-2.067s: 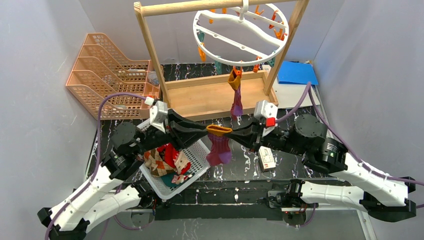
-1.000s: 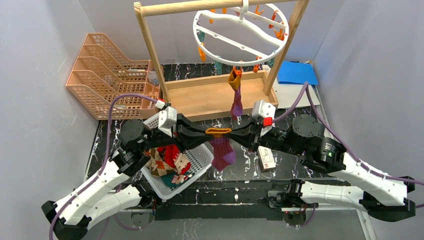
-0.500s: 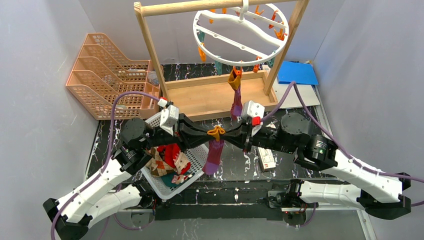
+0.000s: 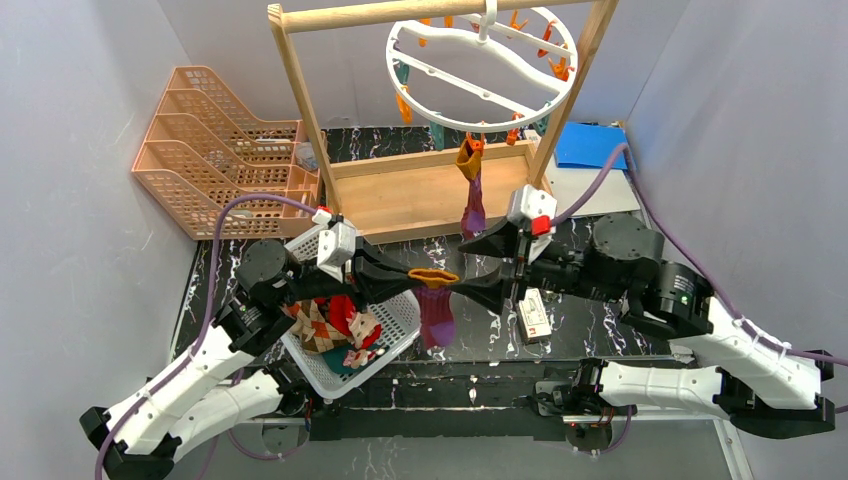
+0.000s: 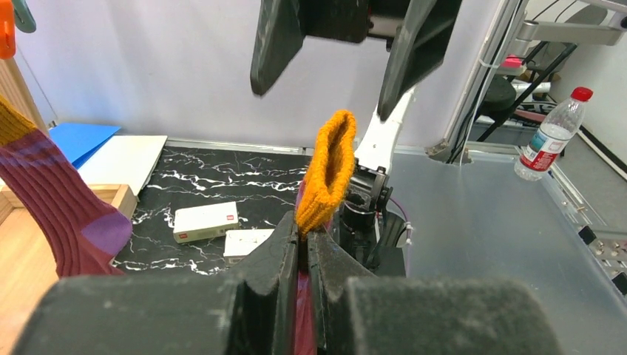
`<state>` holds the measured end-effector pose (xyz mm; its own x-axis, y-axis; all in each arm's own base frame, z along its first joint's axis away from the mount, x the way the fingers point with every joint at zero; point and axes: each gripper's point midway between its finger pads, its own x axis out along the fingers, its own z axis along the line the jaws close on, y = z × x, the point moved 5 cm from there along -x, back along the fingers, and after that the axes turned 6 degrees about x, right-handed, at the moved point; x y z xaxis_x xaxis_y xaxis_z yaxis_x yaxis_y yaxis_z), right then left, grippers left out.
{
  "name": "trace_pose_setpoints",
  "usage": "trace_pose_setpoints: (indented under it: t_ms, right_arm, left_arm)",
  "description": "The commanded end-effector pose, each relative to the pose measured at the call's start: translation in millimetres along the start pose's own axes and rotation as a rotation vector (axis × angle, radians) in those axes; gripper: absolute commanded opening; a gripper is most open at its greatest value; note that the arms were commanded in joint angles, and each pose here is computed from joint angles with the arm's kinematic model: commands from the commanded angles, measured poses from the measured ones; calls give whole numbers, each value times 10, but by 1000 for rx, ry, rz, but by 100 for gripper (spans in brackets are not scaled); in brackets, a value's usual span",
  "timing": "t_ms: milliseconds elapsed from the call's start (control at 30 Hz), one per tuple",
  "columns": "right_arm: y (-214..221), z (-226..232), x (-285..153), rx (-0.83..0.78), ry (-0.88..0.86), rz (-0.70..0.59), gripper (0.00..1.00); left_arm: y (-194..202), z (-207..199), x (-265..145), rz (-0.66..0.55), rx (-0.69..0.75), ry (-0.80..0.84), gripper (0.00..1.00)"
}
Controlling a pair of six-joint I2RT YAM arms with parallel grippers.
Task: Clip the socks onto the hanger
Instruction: Pick up the sock from the bin.
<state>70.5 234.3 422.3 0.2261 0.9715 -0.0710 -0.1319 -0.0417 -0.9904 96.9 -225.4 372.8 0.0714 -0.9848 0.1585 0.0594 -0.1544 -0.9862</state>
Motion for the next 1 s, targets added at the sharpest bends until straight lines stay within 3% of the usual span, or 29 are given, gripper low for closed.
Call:
trace_pose_setpoints:
  t_ms: [0,367,967]
  right_arm:
    - [-321,64,-107,53,-4,-88,70]
    - [-327,3,177,84,37,23,69]
    - [-170,-100,238,93,110,86,46]
  left_arm:
    - [-110,-25,-9,-15,42,14,0]
    - [-124,-1,42,-8,33,25,0]
    - [-145,-15,-3,-14,46,11,0]
